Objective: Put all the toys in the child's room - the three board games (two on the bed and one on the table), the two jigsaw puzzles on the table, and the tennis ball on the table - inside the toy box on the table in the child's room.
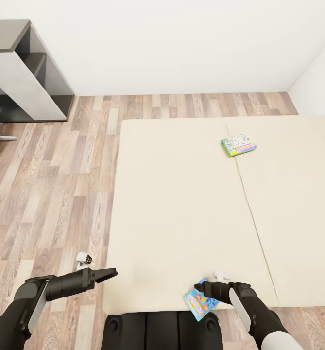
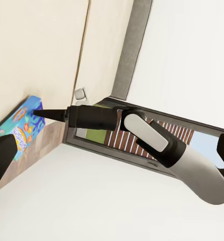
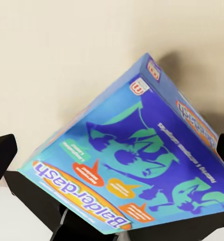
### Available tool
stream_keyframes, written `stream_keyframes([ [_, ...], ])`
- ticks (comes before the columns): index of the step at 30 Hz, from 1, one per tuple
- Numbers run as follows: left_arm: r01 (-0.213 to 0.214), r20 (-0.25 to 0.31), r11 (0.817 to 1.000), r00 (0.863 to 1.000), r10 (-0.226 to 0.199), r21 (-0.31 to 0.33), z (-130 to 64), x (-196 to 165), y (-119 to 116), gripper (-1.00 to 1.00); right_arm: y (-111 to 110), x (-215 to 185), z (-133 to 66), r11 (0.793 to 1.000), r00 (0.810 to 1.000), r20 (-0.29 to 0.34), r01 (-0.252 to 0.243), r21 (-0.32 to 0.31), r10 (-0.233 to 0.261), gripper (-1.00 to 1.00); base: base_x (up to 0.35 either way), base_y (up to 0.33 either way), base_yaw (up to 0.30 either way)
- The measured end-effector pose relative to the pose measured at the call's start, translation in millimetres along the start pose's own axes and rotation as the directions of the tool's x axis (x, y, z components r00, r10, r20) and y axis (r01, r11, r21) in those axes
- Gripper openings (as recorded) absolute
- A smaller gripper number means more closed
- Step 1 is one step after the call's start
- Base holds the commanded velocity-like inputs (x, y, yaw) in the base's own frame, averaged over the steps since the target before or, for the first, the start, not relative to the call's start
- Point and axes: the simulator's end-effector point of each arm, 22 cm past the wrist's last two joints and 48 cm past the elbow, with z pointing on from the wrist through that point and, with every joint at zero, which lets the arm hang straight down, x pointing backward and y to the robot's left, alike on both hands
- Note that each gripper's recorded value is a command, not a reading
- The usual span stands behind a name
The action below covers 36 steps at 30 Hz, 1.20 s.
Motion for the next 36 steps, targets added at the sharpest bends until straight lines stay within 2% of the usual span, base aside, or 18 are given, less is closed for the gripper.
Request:
stream_keyframes([
  [36,0.0,0.0,1.0,1.0,0.0,0.0,0.0,0.0,0.1,1.0,-0.2,0.0,0.0,1.0,1.0,0.0,0.0,0.001,0.0,1.0,0.0,0.037,0.0],
])
